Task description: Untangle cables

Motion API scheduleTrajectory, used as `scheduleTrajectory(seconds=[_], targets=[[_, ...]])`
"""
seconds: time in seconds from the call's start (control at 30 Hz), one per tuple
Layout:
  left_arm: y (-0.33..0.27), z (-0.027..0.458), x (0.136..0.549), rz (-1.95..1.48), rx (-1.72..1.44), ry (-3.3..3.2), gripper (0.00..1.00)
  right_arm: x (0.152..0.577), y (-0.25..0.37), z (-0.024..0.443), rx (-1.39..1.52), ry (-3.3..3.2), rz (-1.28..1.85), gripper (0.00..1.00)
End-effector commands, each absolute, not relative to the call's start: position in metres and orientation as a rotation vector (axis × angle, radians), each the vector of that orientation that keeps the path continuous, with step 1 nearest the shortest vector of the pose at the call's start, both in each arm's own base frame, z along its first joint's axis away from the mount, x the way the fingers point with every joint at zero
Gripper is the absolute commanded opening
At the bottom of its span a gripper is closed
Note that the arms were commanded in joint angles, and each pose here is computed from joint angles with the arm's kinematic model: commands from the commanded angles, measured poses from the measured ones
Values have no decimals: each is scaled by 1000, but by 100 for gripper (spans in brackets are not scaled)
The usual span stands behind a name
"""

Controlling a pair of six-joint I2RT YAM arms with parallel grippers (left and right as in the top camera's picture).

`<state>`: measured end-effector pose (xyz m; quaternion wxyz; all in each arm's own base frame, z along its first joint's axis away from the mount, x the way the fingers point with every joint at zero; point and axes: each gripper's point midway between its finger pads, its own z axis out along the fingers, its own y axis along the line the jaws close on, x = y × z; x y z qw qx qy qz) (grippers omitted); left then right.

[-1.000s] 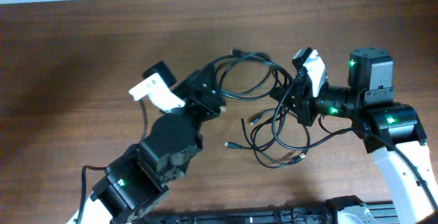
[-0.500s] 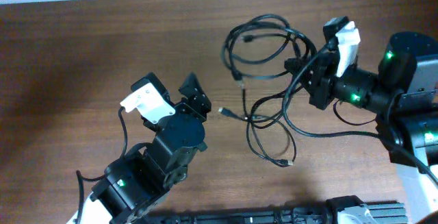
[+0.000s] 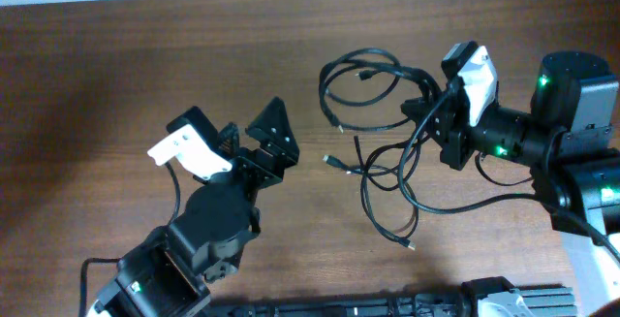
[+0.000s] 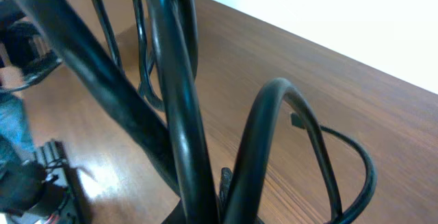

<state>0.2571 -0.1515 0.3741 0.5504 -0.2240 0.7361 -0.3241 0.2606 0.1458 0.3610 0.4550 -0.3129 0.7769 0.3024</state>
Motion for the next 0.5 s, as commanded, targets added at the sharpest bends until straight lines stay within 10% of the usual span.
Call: scheduleTrajectory(seconds=[0.0,0.47], targets=[[-187,392,248,-935,-329,1761,99,242,161,380,-886,1799,855,4],[-224,406,248,-888,26,1705,99,233,168,386,-921,1756,932,4]])
